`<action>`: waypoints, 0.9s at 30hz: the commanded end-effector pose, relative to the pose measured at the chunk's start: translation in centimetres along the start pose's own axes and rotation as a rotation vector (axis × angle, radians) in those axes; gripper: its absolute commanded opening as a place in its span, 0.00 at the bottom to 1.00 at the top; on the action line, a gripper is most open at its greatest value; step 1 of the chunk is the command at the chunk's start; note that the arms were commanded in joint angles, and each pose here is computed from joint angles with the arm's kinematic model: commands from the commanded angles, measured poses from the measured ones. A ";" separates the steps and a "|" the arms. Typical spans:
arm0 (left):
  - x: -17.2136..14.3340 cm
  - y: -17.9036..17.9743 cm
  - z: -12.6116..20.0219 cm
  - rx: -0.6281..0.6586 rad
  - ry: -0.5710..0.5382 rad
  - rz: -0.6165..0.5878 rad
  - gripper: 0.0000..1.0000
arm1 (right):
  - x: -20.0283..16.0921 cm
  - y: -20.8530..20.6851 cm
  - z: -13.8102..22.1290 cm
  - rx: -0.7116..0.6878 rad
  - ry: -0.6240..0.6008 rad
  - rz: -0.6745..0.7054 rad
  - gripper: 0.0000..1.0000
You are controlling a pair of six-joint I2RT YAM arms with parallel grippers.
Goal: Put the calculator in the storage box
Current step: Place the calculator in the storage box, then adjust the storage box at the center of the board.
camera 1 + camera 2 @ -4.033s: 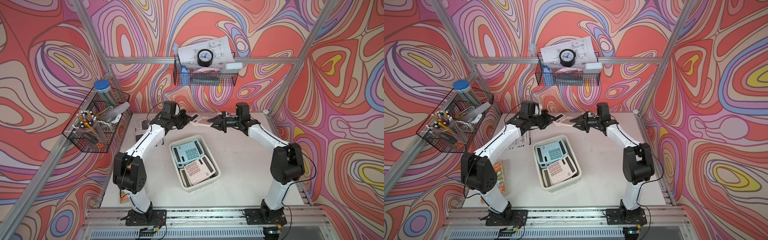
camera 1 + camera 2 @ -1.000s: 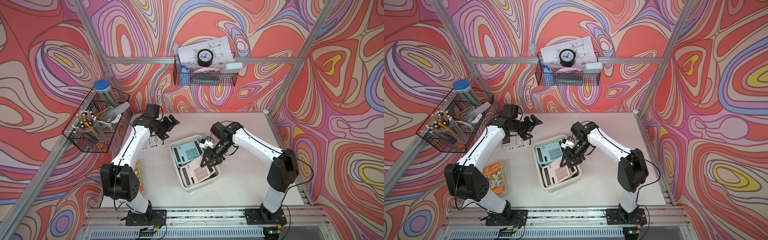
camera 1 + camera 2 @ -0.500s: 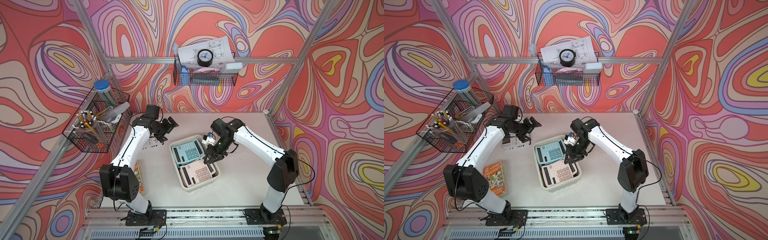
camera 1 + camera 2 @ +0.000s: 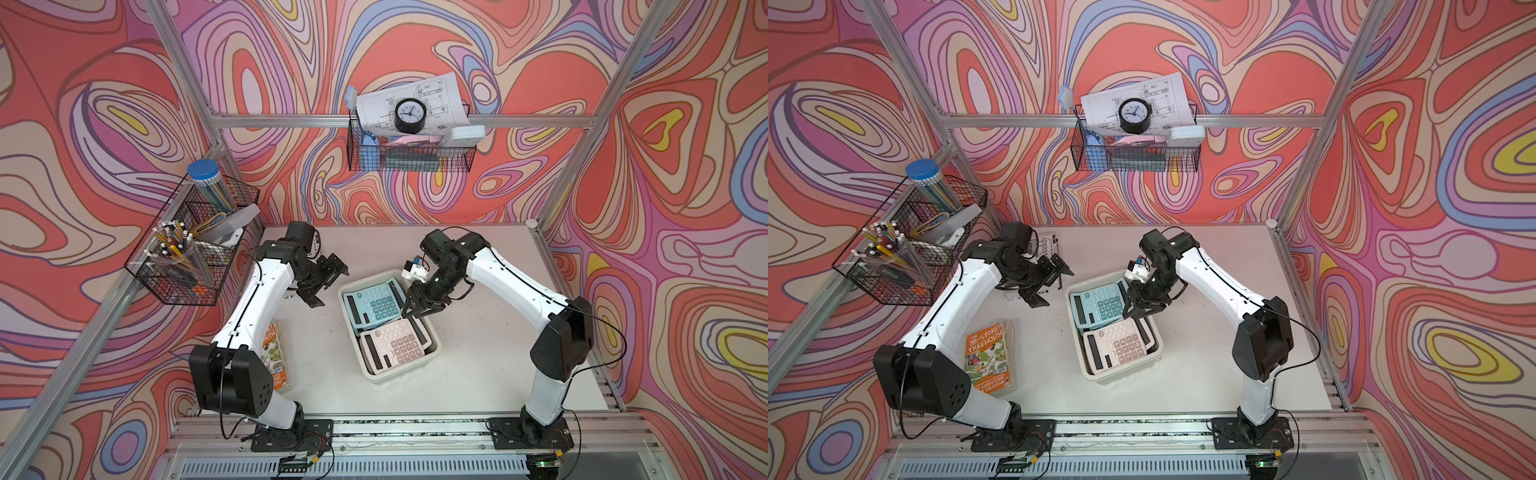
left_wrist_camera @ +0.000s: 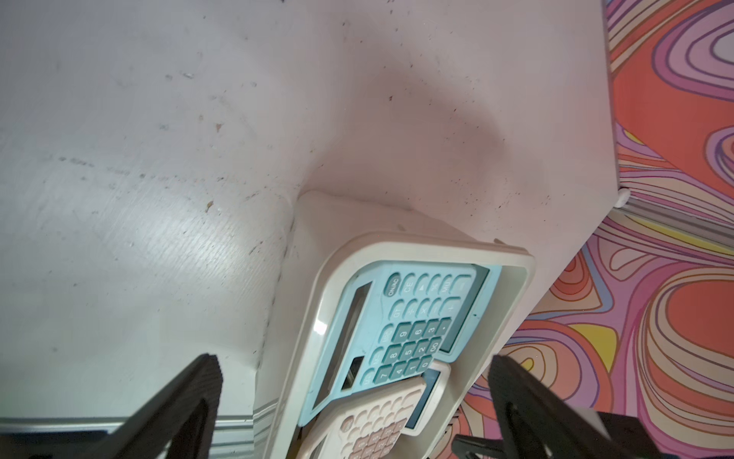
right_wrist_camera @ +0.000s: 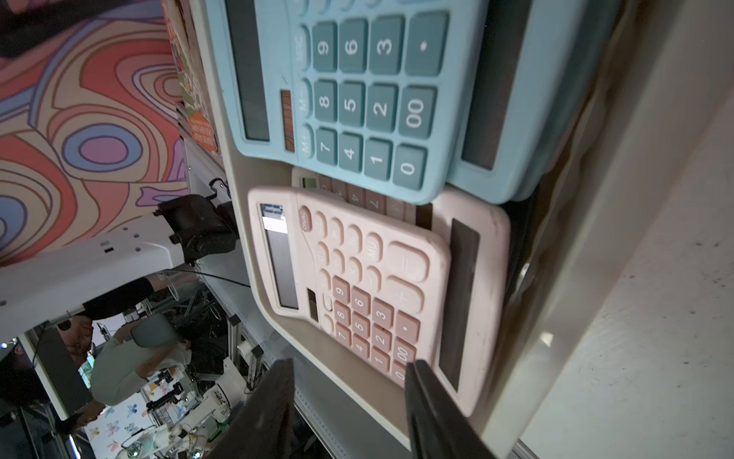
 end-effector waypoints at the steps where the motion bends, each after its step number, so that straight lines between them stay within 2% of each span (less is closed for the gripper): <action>1: -2.0 3.1 -0.1 0.099 0.084 0.042 0.99 | 2.3 -2.1 1.1 -0.049 -0.081 -0.061 0.53; 4: -2.8 2.9 -1.4 0.039 0.152 0.053 0.99 | 3.4 -4.5 2.3 -0.079 -0.139 -0.131 0.56; 6: -3.2 2.4 -2.4 -0.006 0.201 0.068 0.98 | 3.9 -5.8 2.7 -0.051 -0.167 -0.179 0.56; 13: -4.6 -1.3 -4.0 -0.112 0.267 0.007 0.98 | 5.0 -7.0 2.5 0.017 -0.189 -0.226 0.57; 27: -7.5 -6.6 -6.3 -0.159 0.349 -0.104 0.98 | 3.7 -9.4 4.2 0.014 -0.243 -0.325 0.58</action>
Point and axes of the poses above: each gripper's point midway between its finger pads, its own z axis back along the fingers, its own y axis along the line the jaws close on, x = y × z, the point moved 2 cm from there along z, back along the fingers, and after that the axes turned 9 degrees about z, right-handed, at the moved point
